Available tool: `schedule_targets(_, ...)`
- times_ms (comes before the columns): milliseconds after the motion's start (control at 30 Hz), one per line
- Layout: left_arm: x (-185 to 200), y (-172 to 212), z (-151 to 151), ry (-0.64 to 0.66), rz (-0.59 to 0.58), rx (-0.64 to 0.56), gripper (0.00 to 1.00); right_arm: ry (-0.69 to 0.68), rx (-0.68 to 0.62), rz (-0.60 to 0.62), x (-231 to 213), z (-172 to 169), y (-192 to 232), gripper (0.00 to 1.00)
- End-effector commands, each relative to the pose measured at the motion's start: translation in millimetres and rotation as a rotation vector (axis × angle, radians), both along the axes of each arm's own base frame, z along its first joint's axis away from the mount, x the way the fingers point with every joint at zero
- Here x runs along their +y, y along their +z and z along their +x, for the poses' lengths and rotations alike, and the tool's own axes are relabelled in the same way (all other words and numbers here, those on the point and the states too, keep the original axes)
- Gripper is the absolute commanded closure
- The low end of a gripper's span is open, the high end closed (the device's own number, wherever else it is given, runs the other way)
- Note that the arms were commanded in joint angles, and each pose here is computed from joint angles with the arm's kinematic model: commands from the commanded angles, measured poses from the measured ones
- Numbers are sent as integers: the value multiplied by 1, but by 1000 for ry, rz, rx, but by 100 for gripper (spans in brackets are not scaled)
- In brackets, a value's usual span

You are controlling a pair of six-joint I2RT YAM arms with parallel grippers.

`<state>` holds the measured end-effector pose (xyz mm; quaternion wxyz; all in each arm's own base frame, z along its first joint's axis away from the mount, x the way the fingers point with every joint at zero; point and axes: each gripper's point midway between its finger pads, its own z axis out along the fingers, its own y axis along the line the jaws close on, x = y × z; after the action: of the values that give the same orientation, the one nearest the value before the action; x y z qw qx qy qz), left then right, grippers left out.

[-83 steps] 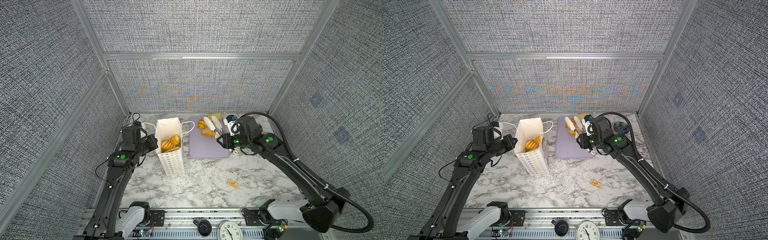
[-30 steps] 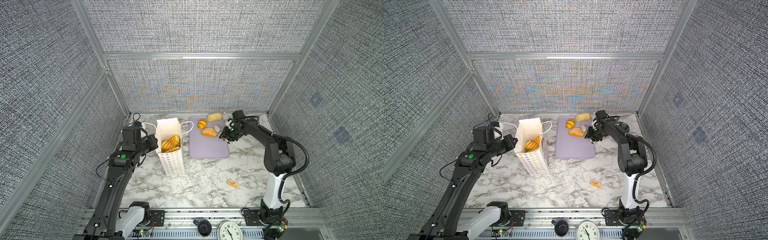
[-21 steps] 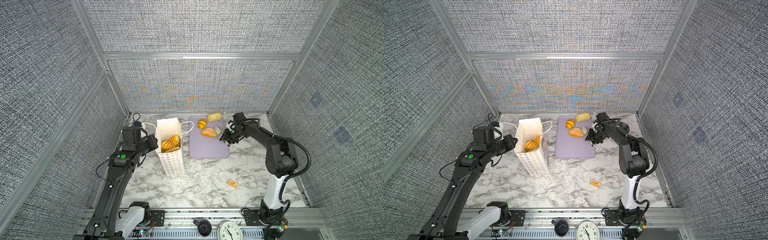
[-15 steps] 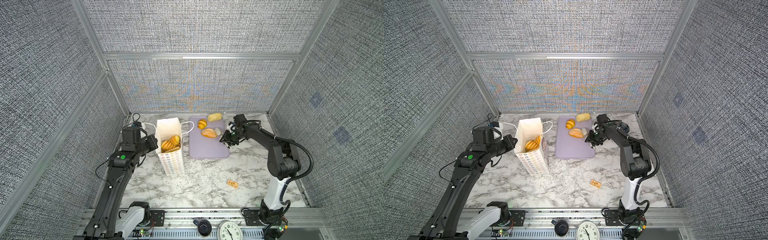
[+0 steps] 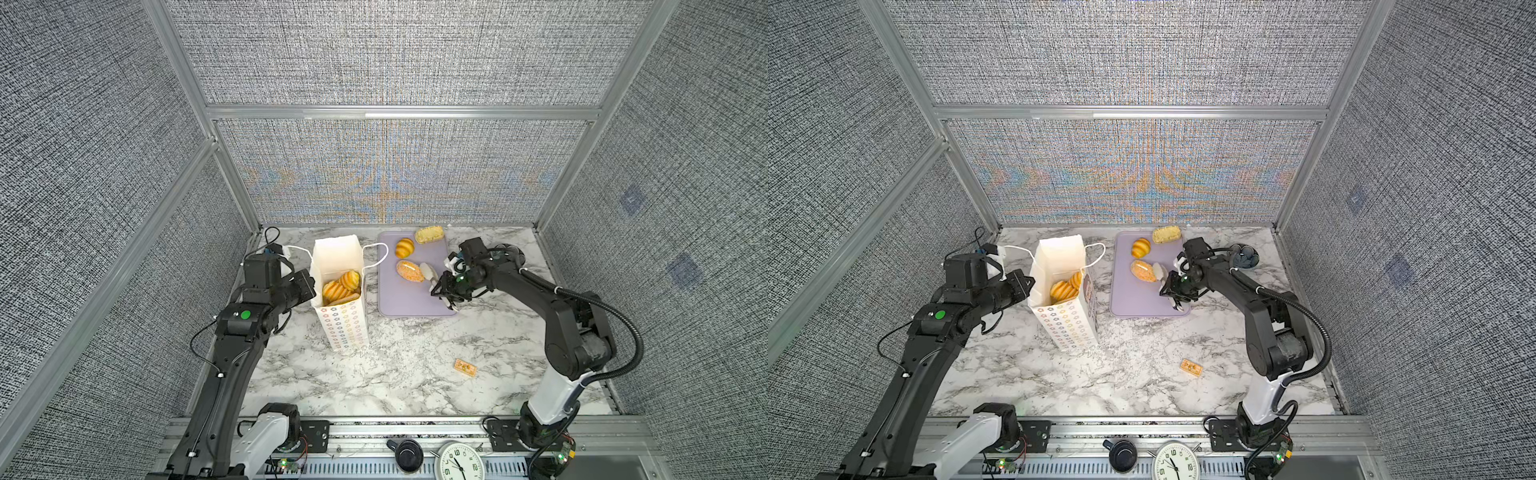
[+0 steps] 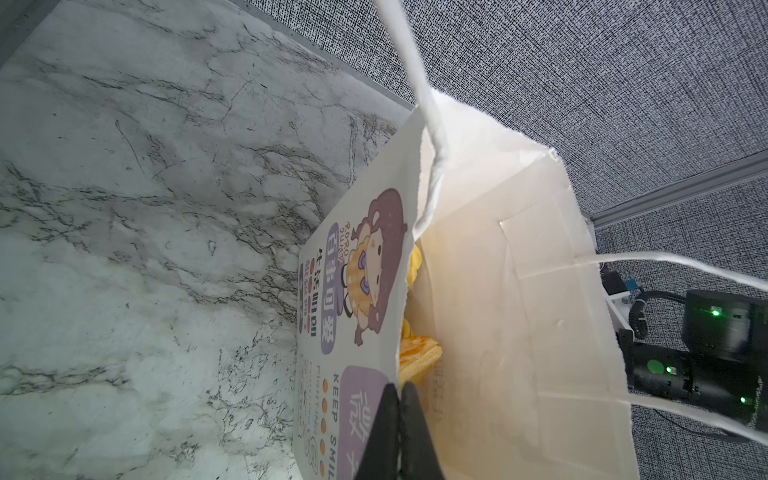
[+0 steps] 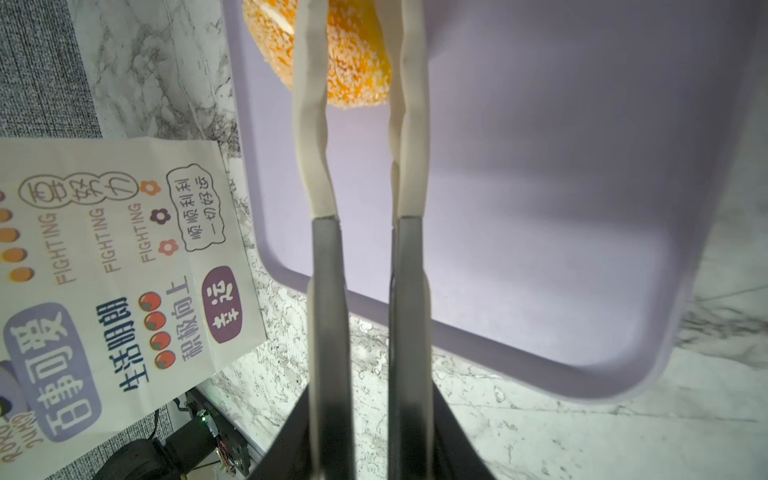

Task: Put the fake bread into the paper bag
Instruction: 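Lower the tongs around the orange sugared bun on the tray and close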

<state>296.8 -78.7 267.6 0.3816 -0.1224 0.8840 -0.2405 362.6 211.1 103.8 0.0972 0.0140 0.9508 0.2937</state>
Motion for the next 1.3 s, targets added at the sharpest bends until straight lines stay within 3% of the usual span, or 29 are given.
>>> schedule_targets(0,-2,4,1,-13,-6,-15,98,25,-20,27,14,-4,9,65)
schedule_targets(500,-1,0,0,-11,1,-12,98,126,-75,7,41,-27,41,65)
schedule_targets(833,-2,-1,1,-14,-2,-10,98,187,-173,-190,16,-22,49,65)
schedule_targets(1267,-1,-1,1,-11,1,-8,98,300,-217,-274,13,-12,44,58)
